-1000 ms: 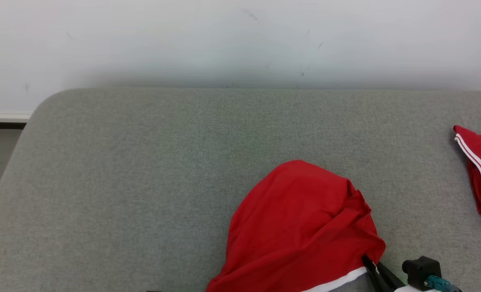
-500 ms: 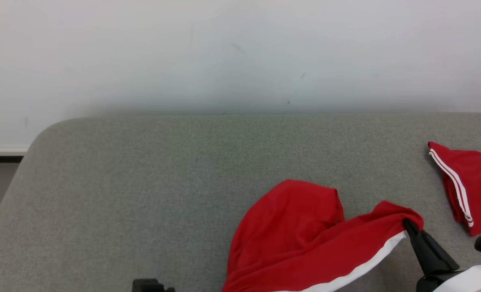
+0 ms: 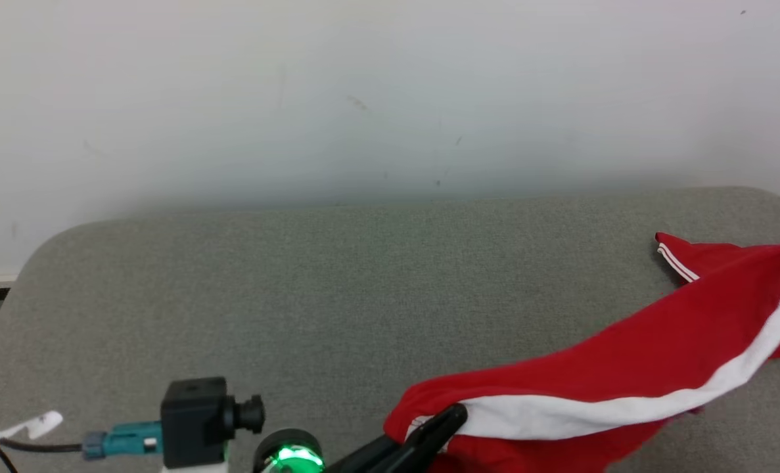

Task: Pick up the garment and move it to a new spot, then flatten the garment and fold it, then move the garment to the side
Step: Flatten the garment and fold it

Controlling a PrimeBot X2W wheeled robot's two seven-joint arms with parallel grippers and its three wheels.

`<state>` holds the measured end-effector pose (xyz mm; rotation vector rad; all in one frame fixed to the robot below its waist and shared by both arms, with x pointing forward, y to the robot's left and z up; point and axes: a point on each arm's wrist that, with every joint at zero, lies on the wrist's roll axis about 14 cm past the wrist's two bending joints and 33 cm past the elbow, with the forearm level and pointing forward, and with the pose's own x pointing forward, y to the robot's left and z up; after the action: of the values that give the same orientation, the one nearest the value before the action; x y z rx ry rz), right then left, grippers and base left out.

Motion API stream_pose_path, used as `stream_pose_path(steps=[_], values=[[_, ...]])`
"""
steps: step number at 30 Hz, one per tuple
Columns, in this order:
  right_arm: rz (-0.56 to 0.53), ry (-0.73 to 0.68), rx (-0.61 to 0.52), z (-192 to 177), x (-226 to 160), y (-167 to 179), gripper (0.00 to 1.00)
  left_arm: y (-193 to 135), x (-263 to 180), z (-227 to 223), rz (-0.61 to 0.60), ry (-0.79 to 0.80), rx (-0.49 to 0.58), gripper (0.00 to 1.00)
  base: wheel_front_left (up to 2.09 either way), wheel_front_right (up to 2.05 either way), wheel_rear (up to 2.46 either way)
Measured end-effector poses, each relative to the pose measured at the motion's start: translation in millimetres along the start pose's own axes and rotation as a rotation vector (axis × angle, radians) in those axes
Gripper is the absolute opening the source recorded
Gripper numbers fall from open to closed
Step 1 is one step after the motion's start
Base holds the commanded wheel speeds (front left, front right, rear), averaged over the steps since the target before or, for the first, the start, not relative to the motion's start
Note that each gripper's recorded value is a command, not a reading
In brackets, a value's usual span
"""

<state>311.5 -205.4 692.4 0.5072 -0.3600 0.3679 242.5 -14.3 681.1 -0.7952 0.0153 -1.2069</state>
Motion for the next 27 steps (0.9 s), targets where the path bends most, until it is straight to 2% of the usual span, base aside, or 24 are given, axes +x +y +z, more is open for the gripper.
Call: stream_pose_path(steps=[3,7,11,17,23,27], values=[[0.015,-0.076,-0.018,29,-3,7,0.0,-14,6,14,-0.036,0.001,0.023,0.0,0.0,0.0,0.0],[0.037,-0.126,-0.007,47,2,15,0.0,-16,17,37,-0.05,-0.008,0.044,0.0,0.0,0.0,0.0],[0.021,-0.109,-0.011,43,28,4,0.0,15,33,63,-0.016,0.02,0.21,0.0,0.0,0.0,0.0],[-0.025,-0.081,0.01,17,109,-28,0.0,106,67,108,0.106,-0.007,0.335,0.0,0.0,0.0,0.0],[-0.091,-0.07,-0.046,-4,198,-70,0.0,211,100,135,0.21,0.011,0.46,0.0,0.0,0.0,0.0],[-0.122,-0.094,-0.063,-19,248,-98,0.0,269,125,160,0.256,-0.037,0.529,0.0,0.0,0.0,0.0]])
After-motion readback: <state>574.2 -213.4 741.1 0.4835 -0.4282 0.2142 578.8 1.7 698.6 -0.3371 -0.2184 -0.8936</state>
